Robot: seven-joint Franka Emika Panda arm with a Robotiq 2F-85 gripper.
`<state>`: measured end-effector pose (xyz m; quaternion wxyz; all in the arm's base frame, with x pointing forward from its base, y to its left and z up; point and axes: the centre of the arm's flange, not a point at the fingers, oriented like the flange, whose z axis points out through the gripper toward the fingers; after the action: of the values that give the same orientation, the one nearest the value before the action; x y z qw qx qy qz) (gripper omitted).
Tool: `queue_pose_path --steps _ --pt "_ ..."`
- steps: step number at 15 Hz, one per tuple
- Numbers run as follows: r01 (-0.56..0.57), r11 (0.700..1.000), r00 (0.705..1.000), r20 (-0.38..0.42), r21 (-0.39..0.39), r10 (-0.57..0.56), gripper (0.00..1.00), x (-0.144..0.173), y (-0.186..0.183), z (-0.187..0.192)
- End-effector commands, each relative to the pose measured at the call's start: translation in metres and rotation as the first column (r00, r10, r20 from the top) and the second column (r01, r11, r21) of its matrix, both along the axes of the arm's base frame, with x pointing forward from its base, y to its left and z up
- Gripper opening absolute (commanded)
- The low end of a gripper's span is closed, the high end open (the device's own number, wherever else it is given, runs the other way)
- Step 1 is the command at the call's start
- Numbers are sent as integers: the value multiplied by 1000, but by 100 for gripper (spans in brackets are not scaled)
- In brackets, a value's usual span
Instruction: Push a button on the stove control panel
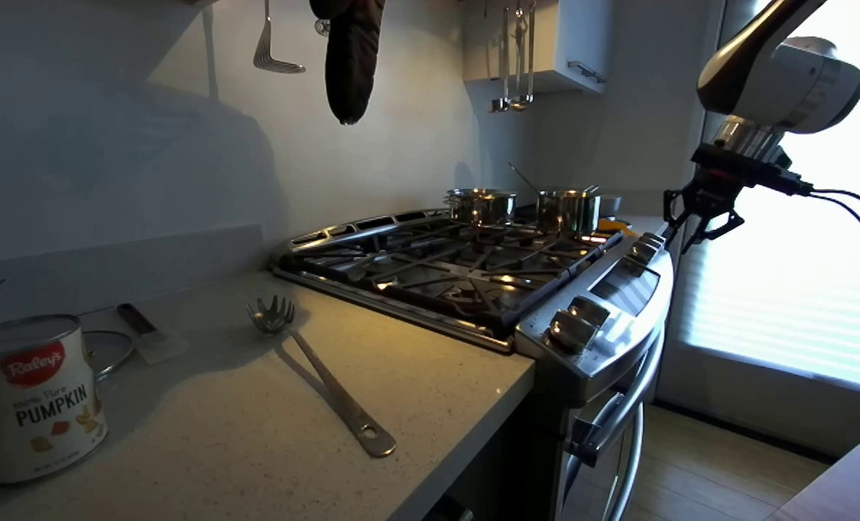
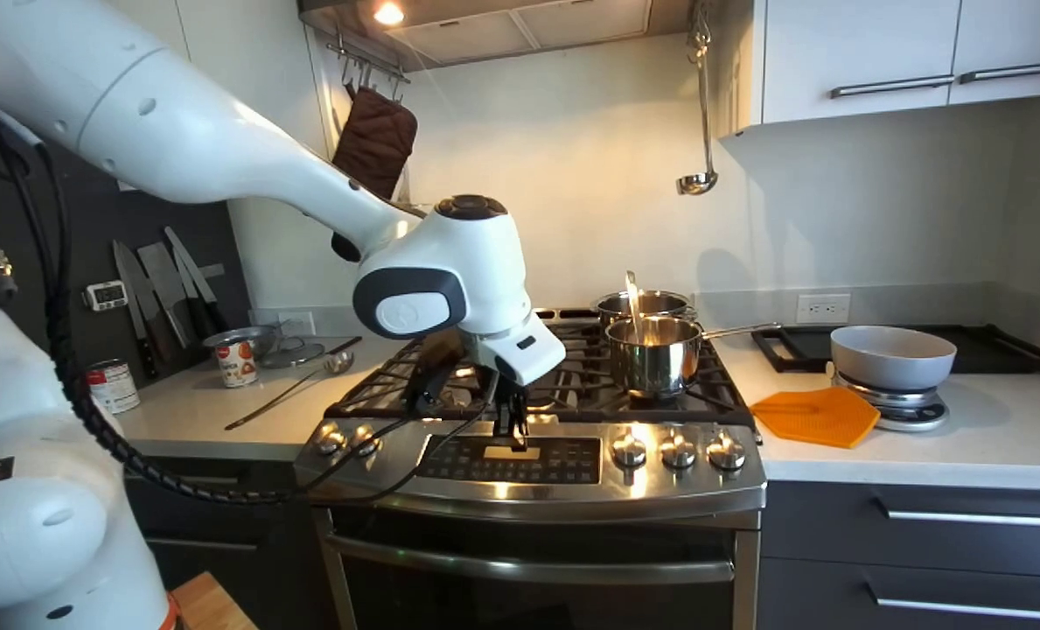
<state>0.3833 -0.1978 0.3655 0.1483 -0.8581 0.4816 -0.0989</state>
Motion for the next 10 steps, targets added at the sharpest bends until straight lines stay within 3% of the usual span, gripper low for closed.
queue_pose_path --steps 1,5,6,10 --pt "114 993 993 -8 -13 -114 1 22 -1 -22" --pt "151 988 988 -12 -15 -151 0 37 -1 -41" --pt "116 993 993 -14 -25 -117 1 24 2 -29" --pt "126 992 992 -24 -24 -127 1 32 0 -37"
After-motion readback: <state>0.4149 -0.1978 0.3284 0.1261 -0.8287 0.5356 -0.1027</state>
